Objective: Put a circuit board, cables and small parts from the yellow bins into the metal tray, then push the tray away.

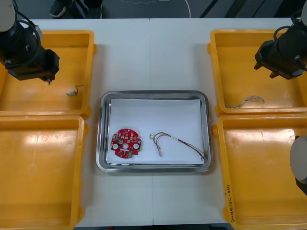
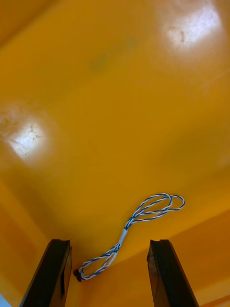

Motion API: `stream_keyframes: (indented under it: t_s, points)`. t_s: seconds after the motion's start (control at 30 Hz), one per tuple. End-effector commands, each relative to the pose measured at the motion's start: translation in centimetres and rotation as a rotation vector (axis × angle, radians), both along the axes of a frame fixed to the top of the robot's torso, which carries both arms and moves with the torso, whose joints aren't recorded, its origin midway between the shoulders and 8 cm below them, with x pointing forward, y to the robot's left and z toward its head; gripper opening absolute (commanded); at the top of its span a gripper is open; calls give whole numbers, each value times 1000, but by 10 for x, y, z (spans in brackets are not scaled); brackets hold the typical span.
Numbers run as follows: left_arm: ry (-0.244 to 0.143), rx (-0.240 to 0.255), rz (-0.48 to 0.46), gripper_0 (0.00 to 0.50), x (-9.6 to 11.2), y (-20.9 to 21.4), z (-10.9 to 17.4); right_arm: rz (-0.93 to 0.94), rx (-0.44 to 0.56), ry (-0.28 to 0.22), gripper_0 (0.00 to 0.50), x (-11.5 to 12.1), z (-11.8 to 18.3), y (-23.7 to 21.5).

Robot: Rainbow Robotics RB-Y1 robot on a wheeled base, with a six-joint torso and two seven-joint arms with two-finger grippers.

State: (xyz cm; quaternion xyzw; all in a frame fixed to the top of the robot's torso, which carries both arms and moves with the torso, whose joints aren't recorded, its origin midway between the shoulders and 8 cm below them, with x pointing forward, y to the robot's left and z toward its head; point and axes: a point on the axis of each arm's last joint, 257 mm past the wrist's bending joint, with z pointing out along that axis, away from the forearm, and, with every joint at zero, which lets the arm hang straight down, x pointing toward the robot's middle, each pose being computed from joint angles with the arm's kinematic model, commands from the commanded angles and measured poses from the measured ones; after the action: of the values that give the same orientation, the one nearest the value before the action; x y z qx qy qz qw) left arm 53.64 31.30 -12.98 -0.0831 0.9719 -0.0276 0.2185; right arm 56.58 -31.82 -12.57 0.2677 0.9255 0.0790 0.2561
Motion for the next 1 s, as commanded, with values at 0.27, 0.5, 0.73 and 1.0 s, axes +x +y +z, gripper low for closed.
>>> stream_keyframes:
  t_s: [0.27,0.5,0.73,1.0]
  points:
    - [-101,-62,132,0,-40,-26,46,-276,163,-18,463,21,7,0]
    - [-118,-64,84,0,-55,-69,44,-324,180,43,465,29,-5,4]
    - [-98,-42,12,0,-65,-103,29,-372,185,107,465,27,-21,6]
    - [-82,-72,4,0,-63,-139,16,-432,202,172,464,22,-35,9]
